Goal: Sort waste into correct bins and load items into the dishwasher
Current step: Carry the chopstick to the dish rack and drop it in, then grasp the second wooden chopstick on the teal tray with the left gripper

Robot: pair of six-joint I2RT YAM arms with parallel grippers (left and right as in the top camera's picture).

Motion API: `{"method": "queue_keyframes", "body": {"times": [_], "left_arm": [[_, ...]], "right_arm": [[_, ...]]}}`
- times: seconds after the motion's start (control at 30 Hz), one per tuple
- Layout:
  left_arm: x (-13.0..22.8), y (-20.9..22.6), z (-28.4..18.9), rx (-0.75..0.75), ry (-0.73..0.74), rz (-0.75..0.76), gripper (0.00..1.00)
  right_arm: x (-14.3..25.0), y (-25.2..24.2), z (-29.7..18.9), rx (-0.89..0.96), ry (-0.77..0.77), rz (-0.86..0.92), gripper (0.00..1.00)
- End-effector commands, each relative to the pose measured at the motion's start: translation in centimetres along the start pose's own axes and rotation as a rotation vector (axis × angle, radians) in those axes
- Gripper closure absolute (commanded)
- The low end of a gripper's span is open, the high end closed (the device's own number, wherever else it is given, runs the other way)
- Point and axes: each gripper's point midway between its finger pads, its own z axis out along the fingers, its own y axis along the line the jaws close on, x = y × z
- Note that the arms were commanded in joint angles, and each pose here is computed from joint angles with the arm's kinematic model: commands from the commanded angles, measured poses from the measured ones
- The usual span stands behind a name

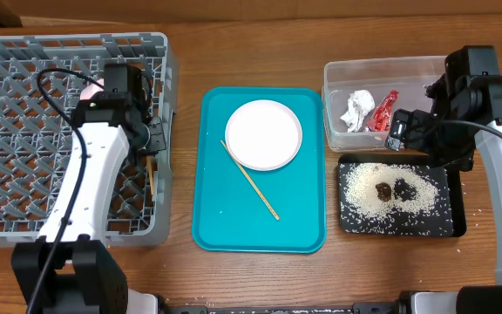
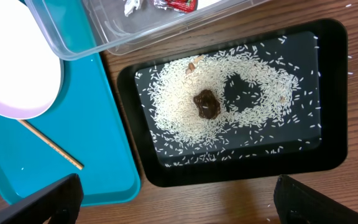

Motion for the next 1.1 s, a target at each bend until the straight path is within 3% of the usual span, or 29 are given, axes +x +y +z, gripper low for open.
{"method": "queue_keyframes", "body": {"times": [0.0,0.17,0.27,0.5,0.8,1.07], "left_arm": [[-0.1,-1.8,0.0,0.095,0.007,0.052,0.72],[0.9,-6.2,-1.0,0.306,0.055,0.011,0.64],[2.6,-8.5,-1.5,0.342,0.123,-0.039,0.62],[6.6,-14.3,-0.6,0.277,0.180,-0.023,0.44],[12.3,-20.7,4.0,0.190,0.270,0.066,0.46],[14.8,-20.3,7.6,0.059,0.327,0.098,0.49]], "right_arm": [[-0.4,0.2,-0.5,-0.008,-0.022,-0.002,0.00],[-0.4,0.2,-0.5,-0.008,-0.023,-0.002,0.00],[-0.4,0.2,-0.5,-0.008,-0.023,-0.002,0.00],[-0.4,0.2,-0.5,-0.008,-0.022,-0.002,0.00],[-0.4,0.3,-0.5,-0.009,-0.022,-0.002,0.00],[-0.3,0.4,-0.5,-0.015,-0.021,-0.003,0.00]]}}
